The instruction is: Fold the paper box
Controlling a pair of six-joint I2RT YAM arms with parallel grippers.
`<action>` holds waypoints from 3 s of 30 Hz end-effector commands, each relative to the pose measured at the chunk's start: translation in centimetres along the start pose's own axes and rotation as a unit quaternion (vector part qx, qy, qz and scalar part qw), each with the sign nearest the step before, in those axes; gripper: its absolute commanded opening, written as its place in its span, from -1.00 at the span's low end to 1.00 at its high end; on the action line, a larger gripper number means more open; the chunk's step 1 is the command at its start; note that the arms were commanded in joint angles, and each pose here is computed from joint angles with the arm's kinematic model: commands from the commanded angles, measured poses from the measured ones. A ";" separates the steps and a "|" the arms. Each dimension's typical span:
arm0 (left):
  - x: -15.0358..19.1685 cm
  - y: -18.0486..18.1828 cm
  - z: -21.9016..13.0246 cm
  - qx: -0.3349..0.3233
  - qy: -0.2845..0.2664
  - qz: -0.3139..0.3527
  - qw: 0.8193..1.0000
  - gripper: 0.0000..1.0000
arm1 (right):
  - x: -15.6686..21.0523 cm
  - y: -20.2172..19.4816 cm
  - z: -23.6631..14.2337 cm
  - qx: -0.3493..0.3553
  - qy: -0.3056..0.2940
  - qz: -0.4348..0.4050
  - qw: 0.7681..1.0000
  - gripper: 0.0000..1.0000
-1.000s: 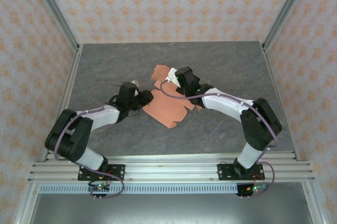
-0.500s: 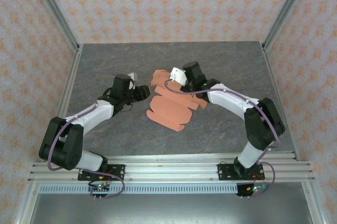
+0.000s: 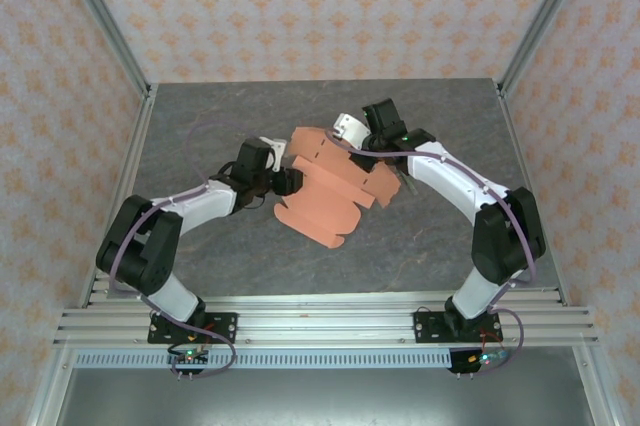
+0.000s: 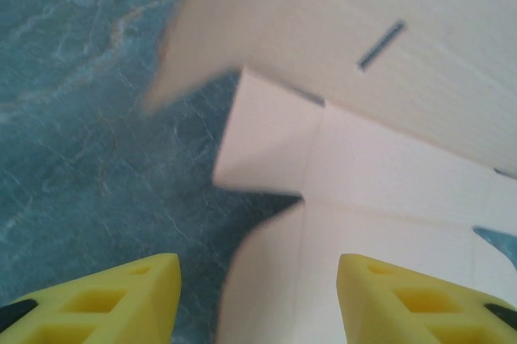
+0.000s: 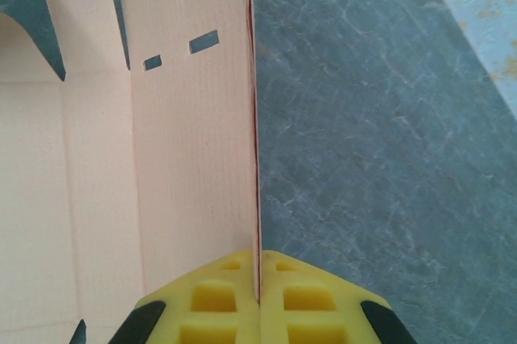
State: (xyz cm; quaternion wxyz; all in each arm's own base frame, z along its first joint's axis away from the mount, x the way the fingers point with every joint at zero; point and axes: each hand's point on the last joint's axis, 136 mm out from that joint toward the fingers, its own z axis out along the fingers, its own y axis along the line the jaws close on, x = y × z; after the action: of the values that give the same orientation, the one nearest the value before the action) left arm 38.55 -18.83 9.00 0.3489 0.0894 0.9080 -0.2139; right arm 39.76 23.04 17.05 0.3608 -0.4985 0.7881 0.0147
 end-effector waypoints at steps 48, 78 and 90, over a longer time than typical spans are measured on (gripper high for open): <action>-3.8 -1.6 -0.1 0.007 -0.061 0.076 0.995 -0.34 | -1.2 -0.4 -0.8 -0.065 0.008 0.091 0.994 -1.00; -3.9 -1.8 2.9 0.050 -0.014 0.103 0.993 0.04 | -2.4 0.3 -0.6 -0.110 0.012 0.107 0.988 -1.00; -4.0 -3.4 0.9 0.063 -0.045 0.113 0.991 -0.16 | -1.8 0.2 0.1 -0.104 0.025 0.113 0.988 -1.00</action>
State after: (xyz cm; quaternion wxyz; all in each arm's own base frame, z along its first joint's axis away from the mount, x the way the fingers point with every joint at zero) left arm 40.87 -21.43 9.45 0.3658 0.1950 0.8831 -0.2199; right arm 39.77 24.23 17.42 0.2796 -0.4444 0.8422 0.1223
